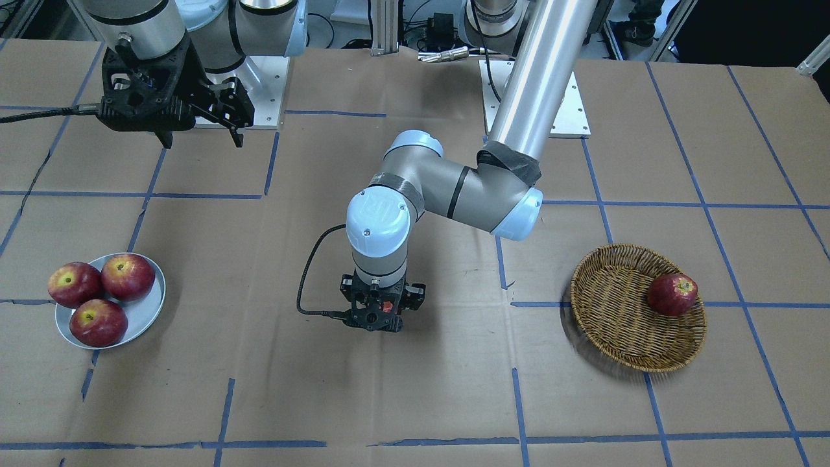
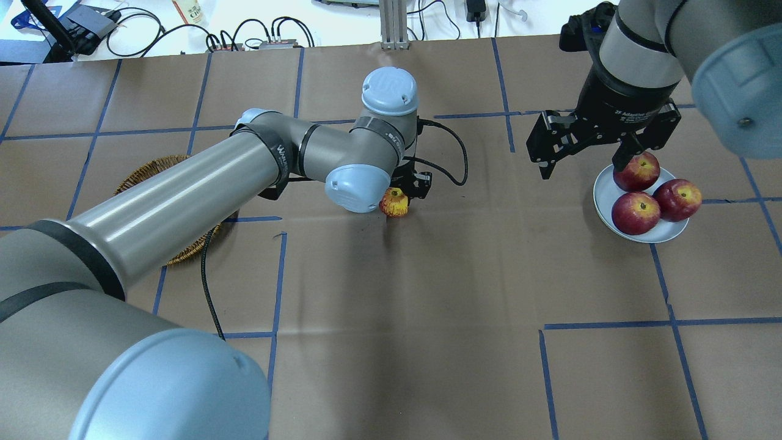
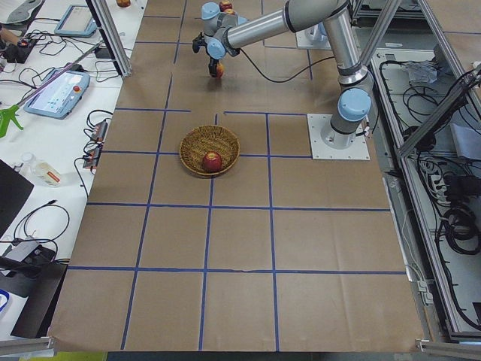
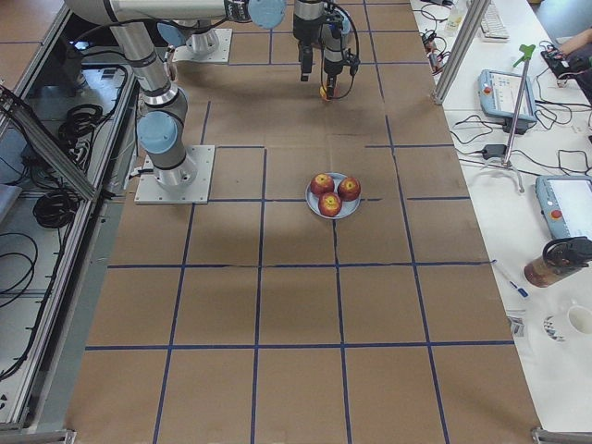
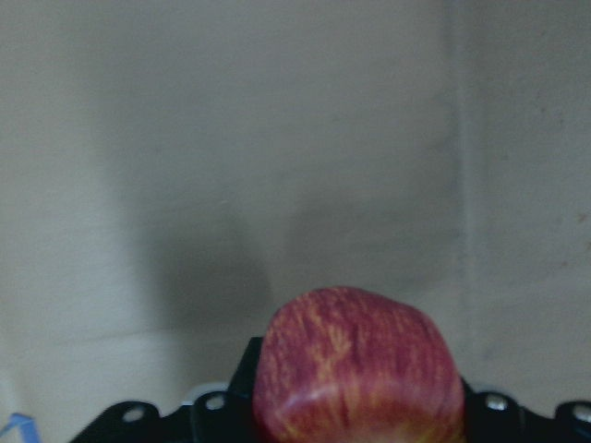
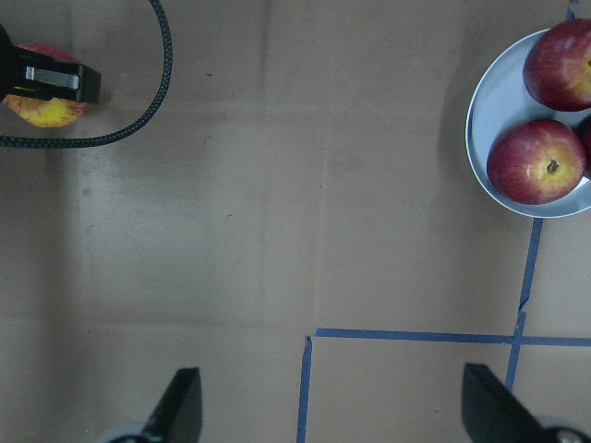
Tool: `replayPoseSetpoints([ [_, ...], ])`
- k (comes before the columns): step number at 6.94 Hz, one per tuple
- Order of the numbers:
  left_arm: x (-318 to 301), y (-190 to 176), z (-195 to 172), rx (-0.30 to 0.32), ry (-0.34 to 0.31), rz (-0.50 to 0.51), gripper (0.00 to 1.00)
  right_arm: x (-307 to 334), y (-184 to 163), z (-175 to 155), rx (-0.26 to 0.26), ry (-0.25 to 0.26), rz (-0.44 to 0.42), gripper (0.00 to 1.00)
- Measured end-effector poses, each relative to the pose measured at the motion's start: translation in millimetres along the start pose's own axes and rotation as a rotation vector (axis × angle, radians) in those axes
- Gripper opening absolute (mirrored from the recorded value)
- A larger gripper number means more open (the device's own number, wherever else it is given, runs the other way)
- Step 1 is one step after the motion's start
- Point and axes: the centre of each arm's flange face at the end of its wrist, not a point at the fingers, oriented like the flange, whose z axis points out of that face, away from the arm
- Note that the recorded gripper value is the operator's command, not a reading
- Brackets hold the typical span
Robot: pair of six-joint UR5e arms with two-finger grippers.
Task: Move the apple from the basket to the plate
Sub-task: 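Lower the apple onto the table center and open the left gripper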
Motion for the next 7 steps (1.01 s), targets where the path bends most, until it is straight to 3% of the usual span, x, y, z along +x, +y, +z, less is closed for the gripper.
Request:
replayPoseSetpoints([
  [1, 3.1, -0.9, 2.9, 0.001, 0.004, -0.001, 0.37, 0.0, 0.0, 0.0, 0.0, 0.0, 0.0, 1.0],
  [2, 4.5, -1.3, 4.3, 0.0, 0.006, -0.001, 0.99, 0.0, 0.0, 0.0, 0.0, 0.0, -0.001, 1.0],
  [5, 5.3, -1.0, 5.4, -0.002, 0.007, -0.002, 0.99, 0.0, 0.0, 0.0, 0.0, 0.0, 0.0, 1.0],
  [7, 4.9, -0.6, -15.8, 0.023, 0.014, -0.002, 0.99, 0.0, 0.0, 0.0, 0.0, 0.0, 0.0, 1.0],
])
